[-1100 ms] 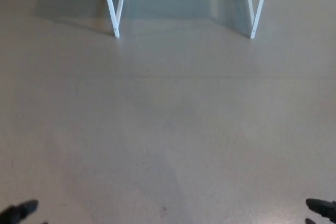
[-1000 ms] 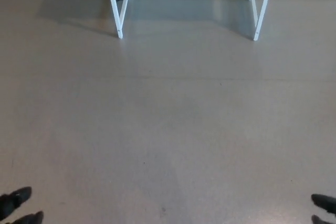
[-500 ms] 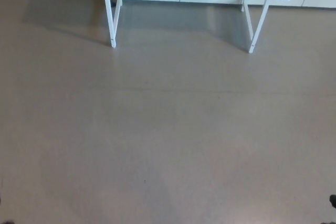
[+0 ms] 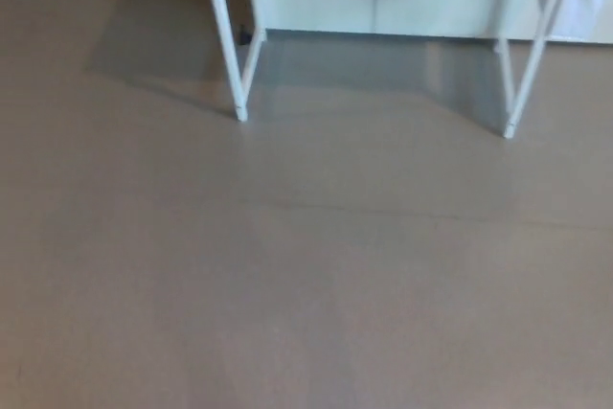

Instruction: The robot walk up to a desk on which a bottle is kept on the left hand side and a container is kept on the right hand side. The robot uses its left hand to pick up the bottle and places it in the container.

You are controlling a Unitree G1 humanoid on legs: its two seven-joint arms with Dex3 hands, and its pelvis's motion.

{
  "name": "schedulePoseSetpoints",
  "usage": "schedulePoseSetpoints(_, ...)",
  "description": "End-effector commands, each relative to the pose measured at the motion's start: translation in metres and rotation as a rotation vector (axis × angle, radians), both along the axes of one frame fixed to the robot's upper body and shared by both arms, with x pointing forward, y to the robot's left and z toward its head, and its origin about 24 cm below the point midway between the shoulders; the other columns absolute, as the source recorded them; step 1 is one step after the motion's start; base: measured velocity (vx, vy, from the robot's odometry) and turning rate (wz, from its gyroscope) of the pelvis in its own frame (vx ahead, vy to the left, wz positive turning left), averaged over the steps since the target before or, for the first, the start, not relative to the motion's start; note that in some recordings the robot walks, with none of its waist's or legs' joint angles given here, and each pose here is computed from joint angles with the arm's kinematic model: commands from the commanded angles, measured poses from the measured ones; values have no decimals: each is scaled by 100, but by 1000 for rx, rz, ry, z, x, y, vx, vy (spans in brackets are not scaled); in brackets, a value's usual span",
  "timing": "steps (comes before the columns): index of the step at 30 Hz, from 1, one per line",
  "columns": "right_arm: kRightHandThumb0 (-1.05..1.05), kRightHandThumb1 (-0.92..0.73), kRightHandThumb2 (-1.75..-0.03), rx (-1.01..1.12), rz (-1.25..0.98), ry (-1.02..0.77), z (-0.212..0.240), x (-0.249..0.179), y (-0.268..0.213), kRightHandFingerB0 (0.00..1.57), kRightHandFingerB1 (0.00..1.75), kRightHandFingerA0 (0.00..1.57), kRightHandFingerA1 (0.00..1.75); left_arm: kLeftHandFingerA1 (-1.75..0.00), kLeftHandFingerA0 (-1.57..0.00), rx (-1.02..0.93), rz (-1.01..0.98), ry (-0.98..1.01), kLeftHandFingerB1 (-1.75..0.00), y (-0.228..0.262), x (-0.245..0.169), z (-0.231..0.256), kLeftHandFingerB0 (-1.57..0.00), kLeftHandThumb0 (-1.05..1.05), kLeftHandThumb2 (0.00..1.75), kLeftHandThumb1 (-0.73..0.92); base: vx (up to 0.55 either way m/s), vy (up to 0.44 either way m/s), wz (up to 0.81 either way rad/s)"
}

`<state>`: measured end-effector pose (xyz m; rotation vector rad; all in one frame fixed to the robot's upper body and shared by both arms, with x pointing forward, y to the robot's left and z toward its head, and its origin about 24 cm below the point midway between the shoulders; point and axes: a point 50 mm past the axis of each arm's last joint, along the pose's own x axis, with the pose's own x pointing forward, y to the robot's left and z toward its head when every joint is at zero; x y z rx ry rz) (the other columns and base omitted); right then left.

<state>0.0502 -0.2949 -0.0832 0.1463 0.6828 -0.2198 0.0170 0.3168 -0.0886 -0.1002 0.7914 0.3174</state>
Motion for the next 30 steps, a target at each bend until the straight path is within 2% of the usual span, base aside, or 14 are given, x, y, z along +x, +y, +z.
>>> schedulePoseSetpoints(1,-48,-32,-69,71,-28,35,-8,-18,1,30,48,35,55,-51,-25,48,-2,-5,-48,12,-12,3,-20,-6,84,43,274,-128,-6)
schedulePoseSetpoints(5,-48,-31,-70,44,-23,70,-13,-20,3,32,47,42,56,-51,-24,47,16,16,-47,15,-21,0,-19,-7,84,42,274,-38,-10)
schedulePoseSetpoints(6,-43,-39,-52,65,-22,70,-15,-20,2,36,37,46,50,-51,-24,53,15,20,-47,16,-22,-1,-19,-8,84,42,324,11,-20)
schedulePoseSetpoints(7,-53,-32,-70,76,-12,63,-13,-20,3,32,48,41,59,-51,-24,61,8,25,-47,17,-24,-1,-18,-8,84,42,401,99,-26)
schedulePoseSetpoints(11,-52,-31,-70,53,2,69,-13,-21,2,32,47,36,54,-51,-25,56,13,20,-47,17,-29,-2,-18,-8,85,42,564,88,-25)
schedulePoseSetpoints(12,-46,-40,-53,52,6,72,-14,-21,2,36,37,43,50,-51,-25,53,19,21,-47,17,-31,-3,-18,-8,85,42,620,-67,-45)
schedulePoseSetpoints(14,-46,-40,-53,54,9,72,-14,-22,2,36,37,43,50,-51,-25,51,22,20,-47,17,-32,-3,-18,-8,85,42,623,-47,-3)
schedulePoseSetpoints(15,-47,-32,-70,55,5,75,-15,-22,2,32,47,40,57,-51,-24,48,22,16,-48,17,-33,-3,-18,-7,85,42,286,29,6)
schedulePoseSetpoints(22,-51,-31,-70,65,6,83,-16,-19,3,32,47,39,58,-52,-26,54,24,15,-48,19,-34,-3,-19,-9,85,42,329,-28,17)
schedulePoseSetpoints(23,-51,-31,-71,63,11,87,-16,-19,4,30,47,43,59,-35,-37,53,27,15,-32,19,-34,-3,-32,-10,57,60,494,-161,114)
schedulePoseSetpoints(24,-51,-31,-71,61,14,89,-16,-19,4,30,47,43,59,-35,-37,52,30,15,-32,19,-35,-3,-32,-10,57,60,568,-181,106)
schedulePoseSetpoints(25,-52,-33,-70,66,22,81,-14,-19,5,32,49,40,61,-52,-26,54,32,16,-48,19,-36,-3,-18,-9,85,42,549,-239,78)
schedulePoseSetpoints(28,-50,-31,-70,63,25,83,-15,-20,5,28,47,43,60,-52,-25,58,34,21,-47,19,-38,-2,-18,-9,85,42,465,-241,57)
schedulePoseSetpoints(30,-46,-41,-53,57,29,89,-16,-20,5,35,38,46,55,-51,-25,62,30,22,-47,19,-38,-2,-18,-9,85,43,424,-138,6)
